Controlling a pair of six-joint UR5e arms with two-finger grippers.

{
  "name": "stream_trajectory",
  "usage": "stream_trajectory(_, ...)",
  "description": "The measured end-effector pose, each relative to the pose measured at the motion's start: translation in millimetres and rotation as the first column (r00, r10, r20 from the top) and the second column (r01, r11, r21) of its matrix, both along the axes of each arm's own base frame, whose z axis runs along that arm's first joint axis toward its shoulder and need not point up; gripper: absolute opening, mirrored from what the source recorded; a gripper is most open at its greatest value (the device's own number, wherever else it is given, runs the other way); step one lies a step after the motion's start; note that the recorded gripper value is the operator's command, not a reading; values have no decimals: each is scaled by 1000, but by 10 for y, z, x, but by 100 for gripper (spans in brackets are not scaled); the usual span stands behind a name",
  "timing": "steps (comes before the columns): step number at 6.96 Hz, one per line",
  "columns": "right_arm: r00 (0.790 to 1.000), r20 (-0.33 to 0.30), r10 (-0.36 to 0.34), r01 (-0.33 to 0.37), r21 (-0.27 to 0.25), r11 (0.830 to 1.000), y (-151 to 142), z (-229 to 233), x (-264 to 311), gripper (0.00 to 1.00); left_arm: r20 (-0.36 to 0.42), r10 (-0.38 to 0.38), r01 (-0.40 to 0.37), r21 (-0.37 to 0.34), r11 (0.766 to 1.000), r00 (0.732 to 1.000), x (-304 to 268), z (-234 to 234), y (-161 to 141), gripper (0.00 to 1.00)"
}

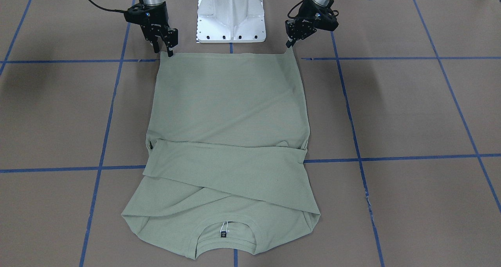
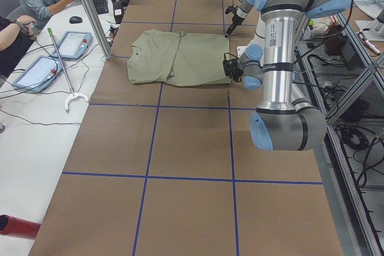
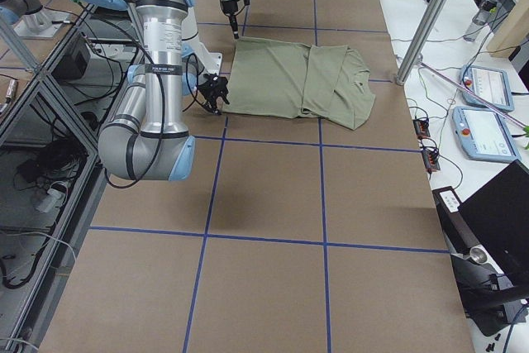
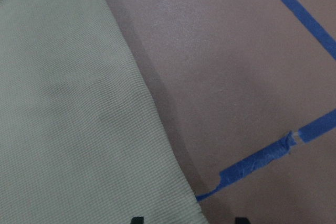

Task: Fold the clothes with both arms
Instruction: 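Lift the hem with both grippers and carry it toward the collar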

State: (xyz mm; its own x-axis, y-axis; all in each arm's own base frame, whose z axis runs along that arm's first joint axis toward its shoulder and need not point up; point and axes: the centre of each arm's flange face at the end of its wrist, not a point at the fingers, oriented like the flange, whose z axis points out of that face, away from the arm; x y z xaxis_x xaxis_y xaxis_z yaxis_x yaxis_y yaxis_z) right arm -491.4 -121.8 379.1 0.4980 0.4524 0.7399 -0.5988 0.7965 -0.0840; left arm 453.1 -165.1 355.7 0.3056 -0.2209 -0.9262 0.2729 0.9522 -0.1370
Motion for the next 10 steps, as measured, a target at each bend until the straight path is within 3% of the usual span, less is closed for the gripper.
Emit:
stream_trajectory(1, 1000, 0, 2, -2, 3, 1000, -2, 0, -7, 0, -1, 0, 0, 0, 1000, 1000, 2, -5, 1, 0)
stream_trajectory(5, 1000, -9, 10, -10, 30, 1000, -124, -182, 157, 0, -44, 4, -4, 1, 1000, 999, -120, -229, -2, 0)
stream_trajectory(7, 998, -26, -50, 50, -1, 999, -127, -976, 882, 0, -89, 56, -58, -12, 998, 994, -609, -851, 53, 0)
stream_trajectory(10, 995, 32, -95, 97, -78, 992, -233, -1885, 1583, 0, -149, 171, -179, -44, 983, 974, -1764, -1846, 52, 0)
